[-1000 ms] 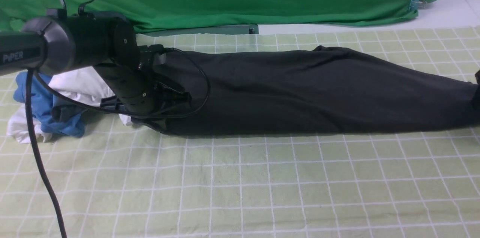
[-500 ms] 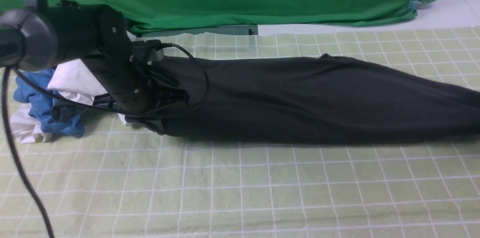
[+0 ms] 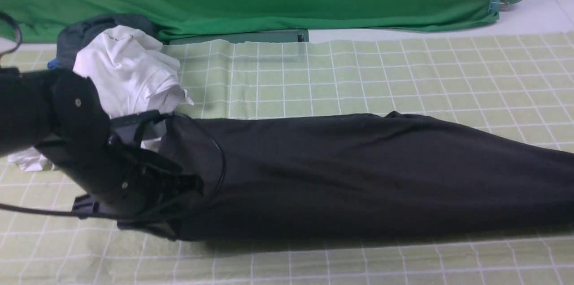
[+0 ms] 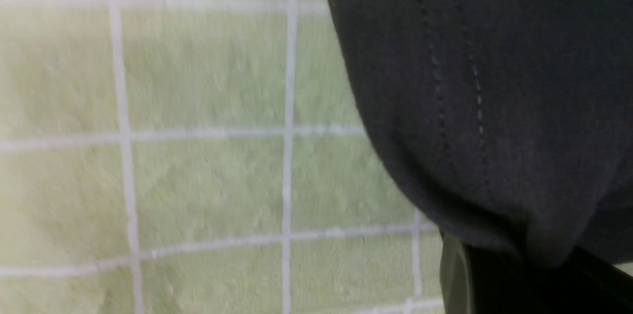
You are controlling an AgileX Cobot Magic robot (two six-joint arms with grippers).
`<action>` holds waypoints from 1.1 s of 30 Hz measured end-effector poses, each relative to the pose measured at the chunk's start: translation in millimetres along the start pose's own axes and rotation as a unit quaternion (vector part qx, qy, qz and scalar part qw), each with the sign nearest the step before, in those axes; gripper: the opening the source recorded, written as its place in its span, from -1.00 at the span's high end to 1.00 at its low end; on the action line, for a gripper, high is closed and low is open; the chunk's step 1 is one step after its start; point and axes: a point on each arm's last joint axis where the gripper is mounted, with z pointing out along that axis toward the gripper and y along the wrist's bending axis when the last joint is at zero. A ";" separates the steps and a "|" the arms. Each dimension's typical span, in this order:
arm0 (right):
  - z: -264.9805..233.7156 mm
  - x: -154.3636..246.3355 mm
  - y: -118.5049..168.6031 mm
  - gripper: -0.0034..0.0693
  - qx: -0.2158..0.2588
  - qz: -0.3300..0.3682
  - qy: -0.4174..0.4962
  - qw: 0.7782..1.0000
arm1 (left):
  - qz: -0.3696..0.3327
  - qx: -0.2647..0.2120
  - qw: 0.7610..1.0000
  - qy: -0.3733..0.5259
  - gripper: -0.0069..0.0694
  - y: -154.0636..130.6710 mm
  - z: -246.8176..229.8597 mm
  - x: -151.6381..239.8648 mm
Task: Fold a long-sleeved shirt over a green coffee tablecloth.
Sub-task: 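Pull the folded dark garment lengthwise by its ends to straighten it flat on the table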
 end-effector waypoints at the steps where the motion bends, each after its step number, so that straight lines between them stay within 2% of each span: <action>1: -0.1 -0.1 -0.1 0.33 0.000 0.001 -0.001 1.000 | -0.001 0.001 1.000 0.000 0.69 -0.1 0.4 0.3; 3: 0.2 0.1 -0.5 0.05 0.003 0.008 0.000 1.000 | 0.004 0.004 1.000 0.003 0.66 0.4 2.5 2.3; 4: 0.2 0.2 -0.5 -0.02 0.003 0.013 0.000 1.000 | 0.008 0.004 1.000 0.003 0.63 0.6 2.8 2.5; 7: -3.5 1.7 -0.8 -0.15 0.004 0.017 -0.004 1.000 | 0.016 0.000 1.000 0.006 0.46 1.5 3.2 3.5; 9: -9.3 4.1 -1.2 -0.16 0.006 0.021 -0.013 1.000 | 0.019 -0.004 1.000 0.014 0.25 2.2 3.3 4.9; 14: -43.0 12.4 -2.6 -0.01 0.010 0.038 -0.091 0.995 | 0.035 -0.020 0.999 0.028 -0.36 3.7 -0.5 4.8; 15: -46.9 13.3 -2.0 0.00 0.009 0.039 -0.098 0.994 | 0.039 -0.023 0.999 0.026 -0.40 3.5 -2.2 3.2; 17: -69.4 16.5 4.5 0.15 -0.011 0.044 -0.146 0.988 | 0.053 -0.045 0.997 0.020 -0.60 3.5 -12.0 -4.0; 20: -96.1 15.9 31.4 0.44 -0.076 0.000 -0.198 0.977 | 0.064 -0.073 0.995 0.009 -0.69 2.0 -28.7 -15.3; 21: -99.4 15.1 38.7 0.52 -0.085 -0.020 -0.205 0.975 | 0.067 -0.078 0.995 0.010 -0.68 2.1 -31.5 -16.4; 22: -109.0 11.9 66.9 0.72 -0.125 -0.080 -0.224 0.963 | 0.074 -0.088 0.993 0.002 -0.65 0.4 -42.4 -21.5; 23: -109.9 11.6 70.1 0.74 -0.130 -0.082 -0.226 0.962 | 0.075 -0.091 0.993 0.003 -0.62 0.5 -43.8 -21.5; 24: -114.2 8.6 92.8 0.84 -0.151 -0.123 -0.236 0.952 | 0.081 -0.097 0.992 -0.004 -0.49 -0.1 -51.3 -23.0; 26: -112.7 3.1 123.8 0.88 -0.164 -0.169 -0.236 0.943 | 0.083 -0.099 0.992 -0.008 -0.29 -0.3 -56.2 -22.1; 30: -93.6 -12.7 181.9 0.89 -0.172 -0.239 -0.220 0.930 | 0.097 -0.084 0.992 -0.019 0.49 -3.6 -64.4 -18.2; 33: -71.0 -26.1 216.9 0.89 -0.171 -0.273 -0.200 0.925 | 0.107 -0.050 0.993 -0.021 0.74 -9.9 -66.6 -15.9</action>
